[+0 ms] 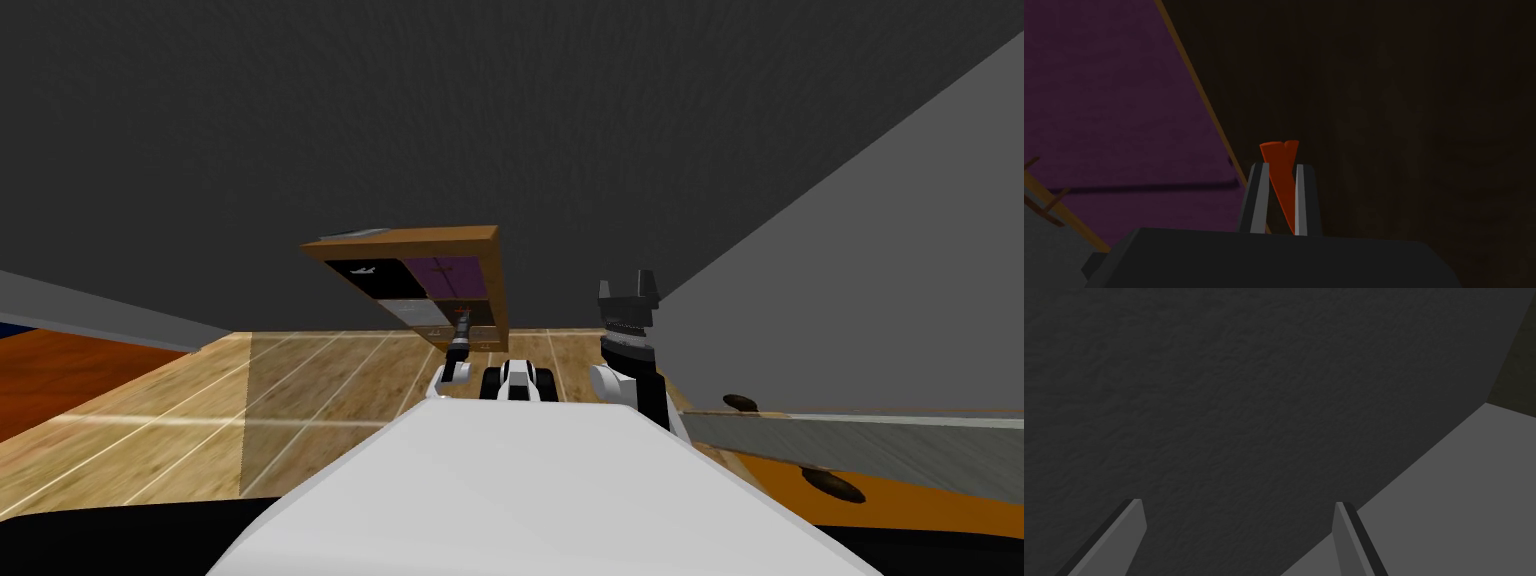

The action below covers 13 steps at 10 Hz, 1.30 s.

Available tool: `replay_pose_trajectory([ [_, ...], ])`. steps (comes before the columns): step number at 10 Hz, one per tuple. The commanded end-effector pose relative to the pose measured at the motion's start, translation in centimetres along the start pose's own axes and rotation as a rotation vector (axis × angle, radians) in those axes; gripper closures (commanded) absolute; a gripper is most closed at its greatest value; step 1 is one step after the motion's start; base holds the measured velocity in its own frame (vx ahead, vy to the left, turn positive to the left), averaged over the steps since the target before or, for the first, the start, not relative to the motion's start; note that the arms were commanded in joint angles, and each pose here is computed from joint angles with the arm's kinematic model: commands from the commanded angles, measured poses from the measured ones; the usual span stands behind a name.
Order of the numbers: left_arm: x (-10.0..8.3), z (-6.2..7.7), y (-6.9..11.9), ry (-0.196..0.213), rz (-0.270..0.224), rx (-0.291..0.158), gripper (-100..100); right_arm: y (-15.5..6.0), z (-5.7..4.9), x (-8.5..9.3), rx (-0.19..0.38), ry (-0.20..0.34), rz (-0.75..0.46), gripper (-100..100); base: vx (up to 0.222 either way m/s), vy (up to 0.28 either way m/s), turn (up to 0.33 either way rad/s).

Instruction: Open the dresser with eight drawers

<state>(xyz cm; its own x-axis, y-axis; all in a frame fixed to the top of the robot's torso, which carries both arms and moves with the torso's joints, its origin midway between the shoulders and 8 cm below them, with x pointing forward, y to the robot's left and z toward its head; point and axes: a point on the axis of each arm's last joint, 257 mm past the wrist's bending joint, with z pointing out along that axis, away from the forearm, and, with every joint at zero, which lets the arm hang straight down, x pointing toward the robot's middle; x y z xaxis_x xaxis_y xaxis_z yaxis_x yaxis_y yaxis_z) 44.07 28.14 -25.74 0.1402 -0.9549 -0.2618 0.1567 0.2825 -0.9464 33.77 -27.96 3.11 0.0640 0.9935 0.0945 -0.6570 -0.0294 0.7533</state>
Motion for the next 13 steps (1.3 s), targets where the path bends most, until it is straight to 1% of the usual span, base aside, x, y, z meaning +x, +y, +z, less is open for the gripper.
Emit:
replay_pose_trajectory([
  [1,-0.1,0.0,-0.6,0.002,0.000,0.004,100,0.0,0.0,0.0,0.000,0.000,0.000,0,-0.177,0.000,0.004],
  [2,-0.2,0.0,-0.9,0.003,0.000,0.005,100,0.0,0.0,0.0,0.000,0.000,0.000,0,-0.166,-0.012,0.006],
  [3,0.0,-0.2,-0.3,0.005,0.000,-0.008,100,0.0,0.0,0.0,0.000,0.000,0.000,0,-0.074,-0.009,0.001],
  [4,0.0,-0.5,-0.3,0.007,-0.001,-0.010,100,0.0,0.0,0.0,0.000,0.000,0.000,0,-0.121,-0.015,0.016],
  [7,-0.1,-0.9,-0.9,0.008,-0.001,0.001,100,0.0,0.0,0.0,0.000,0.000,0.000,0,-0.183,0.003,0.007],
  [8,-0.3,-0.5,-1.4,0.007,-0.001,-0.011,-100,0.0,0.0,0.0,0.000,0.000,0.000,0,-0.110,-0.009,-0.015],
  [13,-1.2,0.5,-3.8,0.000,-0.001,-0.013,-100,0.0,0.0,0.0,0.000,0.000,0.000,0,0.009,0.005,-0.018],
])
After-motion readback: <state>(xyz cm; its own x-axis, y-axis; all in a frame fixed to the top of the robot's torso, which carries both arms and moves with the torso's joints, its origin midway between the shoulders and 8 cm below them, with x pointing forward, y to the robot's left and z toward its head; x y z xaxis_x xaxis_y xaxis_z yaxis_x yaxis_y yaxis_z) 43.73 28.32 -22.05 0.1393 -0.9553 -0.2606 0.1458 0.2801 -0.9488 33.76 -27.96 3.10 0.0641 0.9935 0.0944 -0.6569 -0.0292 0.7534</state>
